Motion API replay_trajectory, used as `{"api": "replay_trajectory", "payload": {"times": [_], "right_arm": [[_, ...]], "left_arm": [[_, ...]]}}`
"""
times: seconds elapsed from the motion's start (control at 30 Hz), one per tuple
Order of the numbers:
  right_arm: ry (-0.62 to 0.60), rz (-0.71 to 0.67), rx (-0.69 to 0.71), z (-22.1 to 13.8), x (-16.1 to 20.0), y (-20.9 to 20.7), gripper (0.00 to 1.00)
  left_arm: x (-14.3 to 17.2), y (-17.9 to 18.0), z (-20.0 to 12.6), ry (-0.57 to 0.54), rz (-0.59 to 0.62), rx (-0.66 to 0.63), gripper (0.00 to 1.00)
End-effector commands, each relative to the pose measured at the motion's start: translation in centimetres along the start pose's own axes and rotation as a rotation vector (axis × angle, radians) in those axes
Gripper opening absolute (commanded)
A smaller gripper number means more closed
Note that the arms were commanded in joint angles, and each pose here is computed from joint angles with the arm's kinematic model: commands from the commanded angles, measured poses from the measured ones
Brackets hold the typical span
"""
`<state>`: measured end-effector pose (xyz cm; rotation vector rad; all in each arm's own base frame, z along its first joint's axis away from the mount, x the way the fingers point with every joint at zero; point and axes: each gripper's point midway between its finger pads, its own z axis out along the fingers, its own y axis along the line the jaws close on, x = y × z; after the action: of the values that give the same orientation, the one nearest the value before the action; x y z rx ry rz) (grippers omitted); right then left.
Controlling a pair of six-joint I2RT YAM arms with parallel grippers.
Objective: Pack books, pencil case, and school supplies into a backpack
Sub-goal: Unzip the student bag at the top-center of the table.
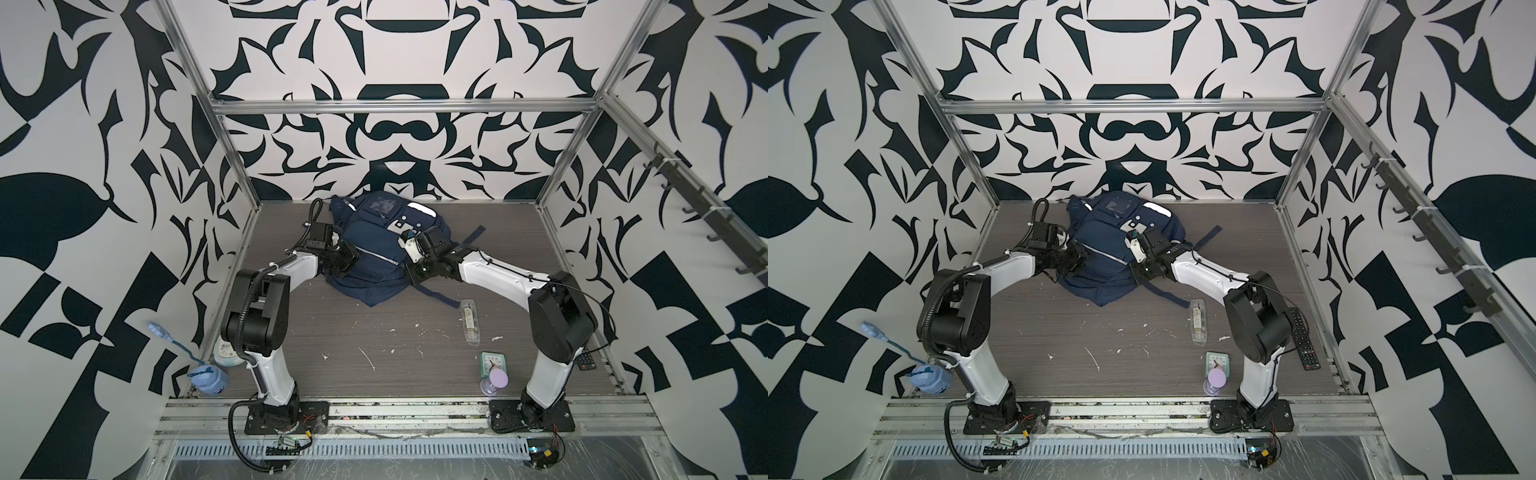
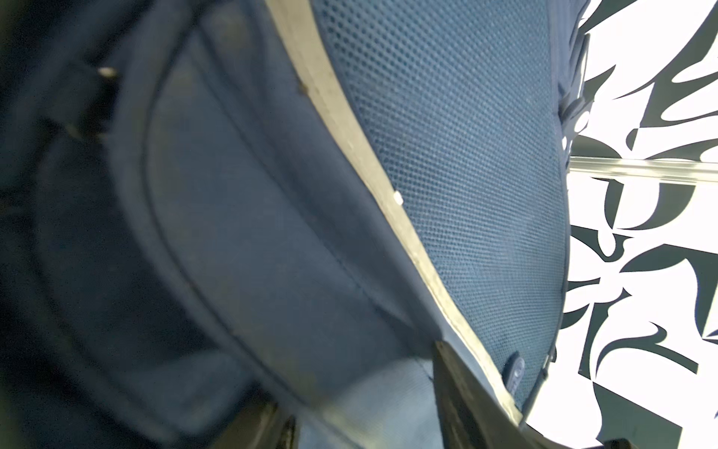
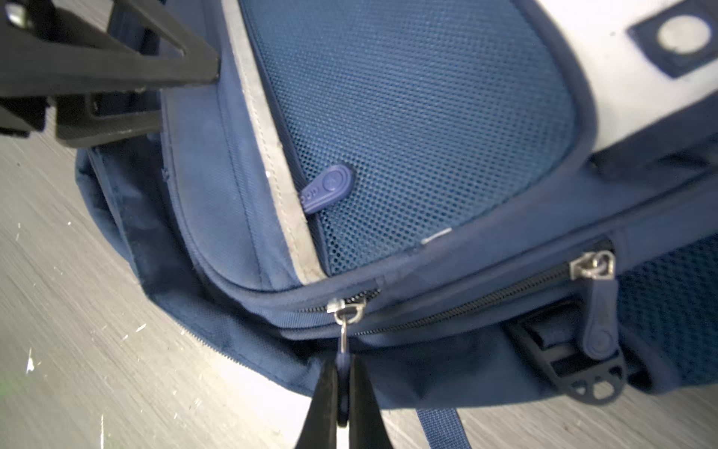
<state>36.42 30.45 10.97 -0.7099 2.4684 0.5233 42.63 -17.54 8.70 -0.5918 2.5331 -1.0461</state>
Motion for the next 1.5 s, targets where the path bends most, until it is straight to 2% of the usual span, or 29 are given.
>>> {"api": "replay_trajectory", "payload": {"times": [0.0, 0.3, 0.47, 0.7, 1.03, 1.2, 1.33, 1.47], "right_arm": [[-0.019, -0.042, -0.037, -1.8, -1.1, 2.5, 0.0], [0.023, -0.103, -0.084, 0.5, -1.2, 6.8, 0.0], [0.019, -0.11, -0.13, 1.5, -2.0, 9.2, 0.0], [-0.017, -0.107, -0.2, 2.0, -4.4, 12.2, 0.0], [-0.012, -0.098, -0.245, 2.3, -4.1, 13.5, 0.0], [-0.051, -0.081, -0.291, 2.1, -5.5, 14.8, 0.0], [-0.076, -0.053, -0.269, 2.8, -7.0, 14.7, 0.0], [-0.077, 0.036, -0.178, 4.5, -8.2, 13.3, 0.0]], "left_arm": [[-0.1, -1.4, -1.1, -0.014, 0.005, 0.045, 0.54], [0.3, -4.0, -1.8, -0.012, 0.026, 0.098, 0.33], [0.7, -4.7, -2.1, -0.007, 0.026, 0.116, 0.26], [1.1, -5.1, -2.6, -0.015, 0.033, 0.127, 0.23], [1.0, -5.4, -2.4, -0.014, 0.023, 0.144, 0.15], [1.1, -5.1, -2.3, -0.015, 0.019, 0.139, 0.13], [1.4, -4.7, -2.2, -0.009, 0.015, 0.133, 0.13], [1.7, -4.3, -2.1, -0.002, 0.011, 0.128, 0.13]]}}
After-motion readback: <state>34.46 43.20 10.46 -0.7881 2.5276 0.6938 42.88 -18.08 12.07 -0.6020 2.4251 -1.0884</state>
